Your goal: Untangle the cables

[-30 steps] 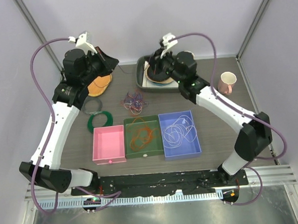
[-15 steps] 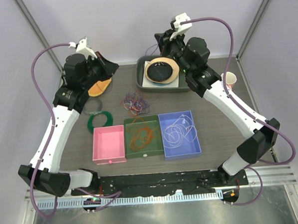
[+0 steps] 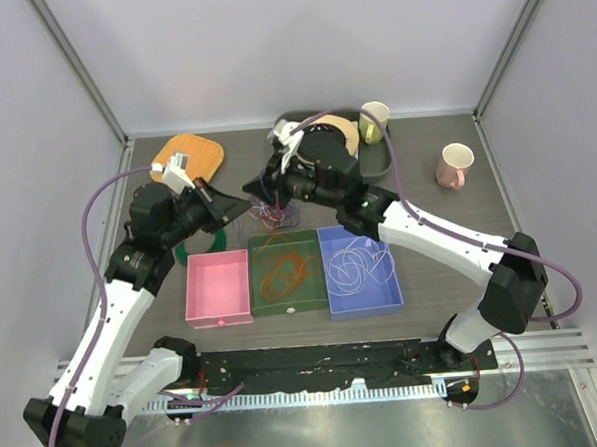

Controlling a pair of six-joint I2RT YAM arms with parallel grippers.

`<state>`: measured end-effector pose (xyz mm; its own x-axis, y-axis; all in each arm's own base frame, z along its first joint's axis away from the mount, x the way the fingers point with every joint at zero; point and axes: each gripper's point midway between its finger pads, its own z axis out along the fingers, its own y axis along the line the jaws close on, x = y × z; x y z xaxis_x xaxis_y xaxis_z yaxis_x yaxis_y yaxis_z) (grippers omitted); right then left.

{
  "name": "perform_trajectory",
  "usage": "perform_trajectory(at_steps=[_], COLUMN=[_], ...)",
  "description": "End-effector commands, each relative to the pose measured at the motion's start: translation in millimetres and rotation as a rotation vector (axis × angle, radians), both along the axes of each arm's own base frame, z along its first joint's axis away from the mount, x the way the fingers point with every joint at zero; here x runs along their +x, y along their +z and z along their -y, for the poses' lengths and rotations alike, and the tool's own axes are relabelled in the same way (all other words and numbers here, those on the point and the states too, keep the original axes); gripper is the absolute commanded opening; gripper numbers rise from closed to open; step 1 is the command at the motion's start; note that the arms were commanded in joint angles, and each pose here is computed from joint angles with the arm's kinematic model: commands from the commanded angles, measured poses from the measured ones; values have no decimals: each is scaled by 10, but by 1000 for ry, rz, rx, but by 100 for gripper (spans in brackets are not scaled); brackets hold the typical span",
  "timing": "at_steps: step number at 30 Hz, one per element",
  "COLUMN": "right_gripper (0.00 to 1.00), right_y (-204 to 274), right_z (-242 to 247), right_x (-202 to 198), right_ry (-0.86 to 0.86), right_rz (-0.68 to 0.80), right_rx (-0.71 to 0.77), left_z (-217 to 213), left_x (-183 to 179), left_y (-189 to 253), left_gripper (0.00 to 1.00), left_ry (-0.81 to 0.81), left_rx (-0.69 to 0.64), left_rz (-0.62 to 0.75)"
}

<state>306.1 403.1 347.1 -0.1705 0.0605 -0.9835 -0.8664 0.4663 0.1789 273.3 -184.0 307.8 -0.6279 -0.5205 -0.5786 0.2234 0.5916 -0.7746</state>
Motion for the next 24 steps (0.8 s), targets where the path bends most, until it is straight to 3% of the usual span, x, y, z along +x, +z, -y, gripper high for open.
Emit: perform_trajectory(at_steps=[1,3,7,13,17,24], right_gripper=[1,1,1,1,1,1], right_y=[117,42,-157,-332,-659,-1170], right_z=[-248,-323,-518,-716,-930,-1166], right_x=[-382,-423,-556,-499,-456,-423], right_ry=[119,134,170,117,110,80], right_rz=[13,-6,-36,-40,-79,-136], right_rx=[107,124,110,134,73,-5], left_z=[-12,-89,-304,-434,-614,-1173], left_x=[-377,-503,-659,-624,-581,-542], left_y=[198,-2,7,-452,-895,-1386], left_gripper=[0,0,0,0,0,0], left_ry=[-27,11,105,219,330,621], left_rx=[-103,-91,-48,-33,56,240], left_rz=[-19,-113,-118,-239,-343,-412])
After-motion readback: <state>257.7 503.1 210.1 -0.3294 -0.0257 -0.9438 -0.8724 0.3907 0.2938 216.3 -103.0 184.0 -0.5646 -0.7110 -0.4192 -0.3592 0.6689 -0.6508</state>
